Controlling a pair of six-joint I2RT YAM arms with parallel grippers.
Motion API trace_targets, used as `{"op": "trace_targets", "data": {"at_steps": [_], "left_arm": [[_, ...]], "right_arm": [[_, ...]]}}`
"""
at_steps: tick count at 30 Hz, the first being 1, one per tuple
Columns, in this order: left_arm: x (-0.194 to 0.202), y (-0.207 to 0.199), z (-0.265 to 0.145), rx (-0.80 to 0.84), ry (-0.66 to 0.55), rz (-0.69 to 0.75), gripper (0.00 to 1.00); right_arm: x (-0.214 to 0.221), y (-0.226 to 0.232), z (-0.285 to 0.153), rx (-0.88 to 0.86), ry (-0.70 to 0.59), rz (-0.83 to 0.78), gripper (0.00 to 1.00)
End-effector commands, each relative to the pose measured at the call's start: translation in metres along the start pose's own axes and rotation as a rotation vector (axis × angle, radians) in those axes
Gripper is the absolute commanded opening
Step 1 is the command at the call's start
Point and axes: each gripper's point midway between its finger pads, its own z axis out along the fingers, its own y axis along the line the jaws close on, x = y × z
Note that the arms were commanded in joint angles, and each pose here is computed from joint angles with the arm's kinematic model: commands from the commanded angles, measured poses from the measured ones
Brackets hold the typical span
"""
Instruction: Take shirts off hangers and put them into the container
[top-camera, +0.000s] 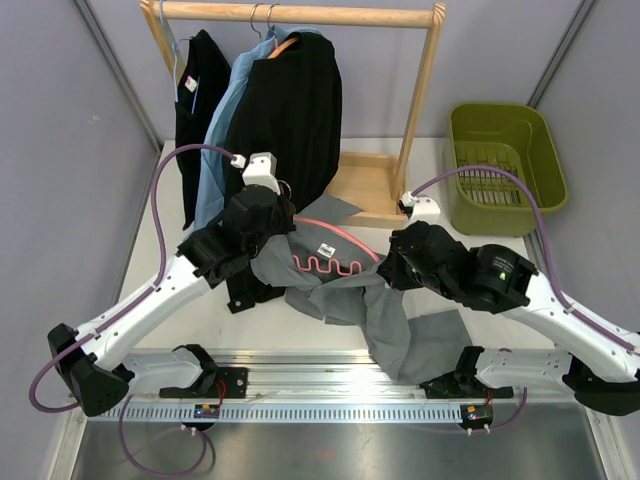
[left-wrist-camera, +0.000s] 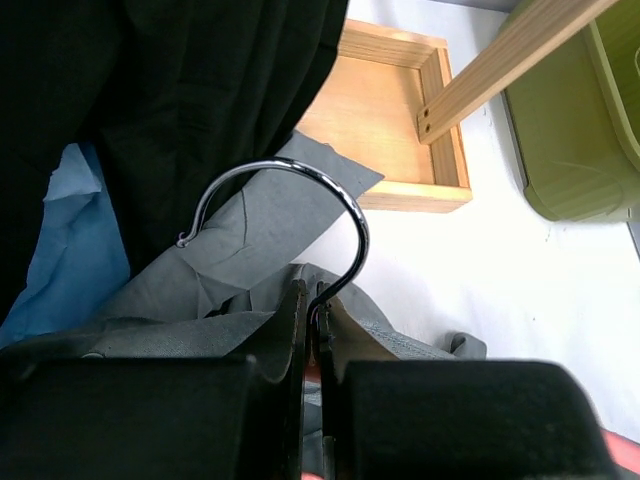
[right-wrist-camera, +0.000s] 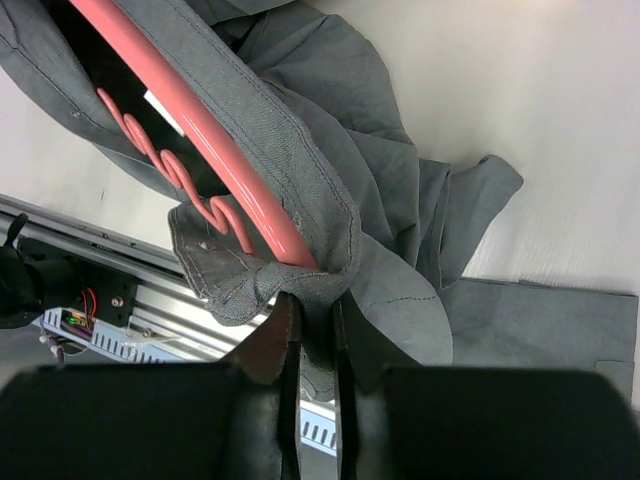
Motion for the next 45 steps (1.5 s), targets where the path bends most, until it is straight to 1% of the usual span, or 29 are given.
{"op": "trace_targets", "data": {"at_steps": [1, 10, 12, 13, 17, 18, 22, 25, 26, 27, 28, 29, 30, 31, 32, 33, 35, 39, 41, 42, 43, 44, 45], "left_arm": [[-0.055, -0.014, -0.016, 0.029, -0.144, -0.061, 0.00], [-0.085, -0.009, -0.008, -0.020, -0.197, -0.070, 0.00], [-0.097, -0.006, -0.007, -0.033, -0.216, -0.074, 0.00], [-0.102, -0.004, -0.005, -0.039, -0.224, -0.075, 0.00], [-0.133, 0.001, -0.006, -0.053, -0.273, -0.089, 0.00], [-0.146, 0.001, -0.007, -0.053, -0.294, -0.098, 0.00], [-0.161, -0.014, -0.009, 0.002, -0.298, -0.120, 0.00], [-0.154, -0.029, -0.014, 0.092, -0.260, -0.163, 0.00], [-0.148, -0.040, -0.018, 0.157, -0.229, -0.171, 0.00], [-0.144, -0.047, -0.022, 0.202, -0.211, -0.209, 0.00], [-0.144, -0.056, -0.027, 0.260, -0.216, -0.242, 0.00], [-0.128, -0.068, -0.039, 0.367, -0.167, -0.262, 0.00], [-0.122, -0.078, -0.045, 0.436, -0.137, -0.339, 0.00], [-0.131, -0.093, -0.060, 0.548, -0.166, -0.385, 0.00], [-0.115, -0.102, -0.073, 0.642, -0.115, -0.408, 0.00], [-0.128, -0.112, -0.090, 0.730, -0.140, -0.484, 0.00], [-0.131, -0.120, -0.111, 0.813, -0.138, -0.532, 0.00], [-0.166, -0.126, -0.173, 0.986, -0.190, -0.669, 0.00], [-0.180, -0.124, -0.192, 1.019, -0.218, -0.715, 0.00], [-0.187, -0.123, -0.201, 1.036, -0.215, -0.768, 0.00], [-0.198, -0.119, -0.218, 1.075, -0.259, -0.790, 0.00], [-0.206, -0.116, -0.227, 1.086, -0.292, -0.811, 0.00], [-0.210, -0.114, -0.231, 1.085, -0.289, -0.839, 0.00]], "right_arm": [[-0.001, -0.010, -0.008, 0.015, -0.033, 0.062, 0.07], [0.011, -0.024, -0.022, -0.007, -0.021, 0.082, 0.07], [0.012, -0.026, -0.028, -0.031, -0.029, 0.080, 0.05], [0.013, -0.028, -0.030, -0.031, -0.030, 0.085, 0.00], [0.016, -0.033, -0.040, -0.058, -0.034, 0.079, 0.00], [0.018, -0.034, -0.041, -0.060, -0.029, 0.073, 0.00], [0.025, -0.038, -0.039, -0.054, -0.019, 0.062, 0.00], [0.029, -0.038, -0.032, -0.050, -0.016, 0.057, 0.00], [0.031, -0.039, -0.029, -0.046, -0.013, 0.052, 0.00], [0.031, -0.037, -0.025, -0.048, -0.019, 0.053, 0.00], [0.037, -0.040, -0.017, -0.029, -0.005, 0.037, 0.00], [0.041, -0.039, -0.010, -0.020, 0.008, 0.025, 0.00], [0.042, -0.036, -0.005, -0.023, 0.010, 0.023, 0.00], [0.047, -0.037, 0.002, -0.013, 0.026, 0.010, 0.00], [0.051, -0.035, 0.008, -0.007, 0.043, 0.000, 0.00], [0.052, -0.032, 0.013, -0.011, 0.044, -0.002, 0.00], [0.054, -0.028, 0.021, -0.011, 0.053, -0.009, 0.00], [0.057, -0.021, 0.037, -0.021, 0.045, -0.002, 0.00], [0.067, -0.021, 0.048, -0.005, 0.072, -0.012, 0.00], [0.068, -0.019, 0.053, -0.007, 0.074, -0.011, 0.00], [0.074, -0.021, 0.059, 0.002, 0.089, -0.015, 0.00], [0.080, -0.020, 0.066, 0.010, 0.110, -0.019, 0.00], [0.082, -0.018, 0.070, 0.007, 0.112, -0.017, 0.00]]}}
